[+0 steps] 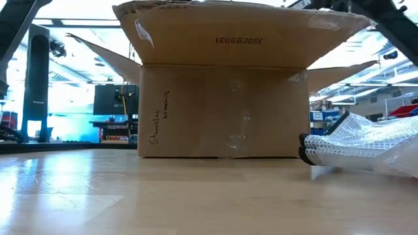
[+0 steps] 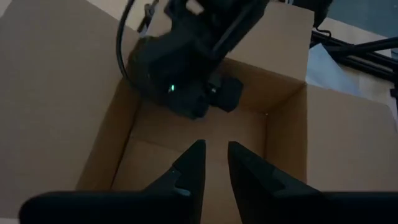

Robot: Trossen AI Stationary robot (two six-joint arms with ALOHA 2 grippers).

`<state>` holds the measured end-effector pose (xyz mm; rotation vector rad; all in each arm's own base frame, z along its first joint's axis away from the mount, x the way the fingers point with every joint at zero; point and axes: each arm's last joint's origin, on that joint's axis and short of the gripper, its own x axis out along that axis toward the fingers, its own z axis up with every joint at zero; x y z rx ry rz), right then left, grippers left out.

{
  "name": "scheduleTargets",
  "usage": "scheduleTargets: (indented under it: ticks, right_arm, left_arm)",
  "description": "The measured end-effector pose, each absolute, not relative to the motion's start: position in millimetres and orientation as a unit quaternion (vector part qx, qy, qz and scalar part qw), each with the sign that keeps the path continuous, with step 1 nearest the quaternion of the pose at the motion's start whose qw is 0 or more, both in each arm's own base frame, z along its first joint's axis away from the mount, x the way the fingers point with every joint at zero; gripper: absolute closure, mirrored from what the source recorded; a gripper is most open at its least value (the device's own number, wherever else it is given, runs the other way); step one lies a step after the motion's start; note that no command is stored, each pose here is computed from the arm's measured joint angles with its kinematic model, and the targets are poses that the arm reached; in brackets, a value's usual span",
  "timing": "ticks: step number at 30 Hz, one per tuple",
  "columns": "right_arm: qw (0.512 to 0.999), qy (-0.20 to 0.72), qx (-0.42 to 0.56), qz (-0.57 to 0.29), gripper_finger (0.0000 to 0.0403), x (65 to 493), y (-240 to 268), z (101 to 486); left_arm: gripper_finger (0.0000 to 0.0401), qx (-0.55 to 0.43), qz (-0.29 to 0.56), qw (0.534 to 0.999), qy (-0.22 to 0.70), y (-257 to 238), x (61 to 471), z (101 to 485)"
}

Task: Unpack boxes
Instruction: Remove the white pill bottle from the cardboard box

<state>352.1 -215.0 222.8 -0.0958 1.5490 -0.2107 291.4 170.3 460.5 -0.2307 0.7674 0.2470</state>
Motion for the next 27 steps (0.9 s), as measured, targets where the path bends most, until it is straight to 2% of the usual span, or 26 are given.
scheduleTargets:
  ticks: [5,11,17,19,22,27]
  right_arm:
    - [0.669,0.739,-0.045,-0.069,0.0082,351.5,-219.6,198.3]
    - [0.597,0.801,-0.052,-0.024,0.0086,347.1,-219.1,168.5]
    - [0.578,0.814,-0.043,-0.03,0.01,349.9,-221.8,149.4]
    - [0.582,0.812,-0.041,-0.03,0.0106,351.9,-222.4,144.5]
    - [0.615,0.787,-0.037,-0.035,0.011,358.4,-226.5,141.0]
    - [0.669,0.74,0.009,-0.066,0.0111,365.9,-228.9,159.0]
  left_arm:
    - [0.0323,-0.106,0.121,0.918,0.362,171.2,292.9,462.2]
    - [0.0323,-0.103,0.12,0.919,0.362,171.2,293.0,462.2]
    - [0.0323,-0.091,0.115,0.92,0.364,171.2,292.9,462.2]
    - [0.0323,-0.091,0.115,0.92,0.364,171.2,292.9,462.2]
    - [0.0323,-0.09,0.115,0.92,0.363,171.2,293.0,462.3]
    - [0.0323,-0.09,0.115,0.921,0.362,171.5,293.4,462.3]
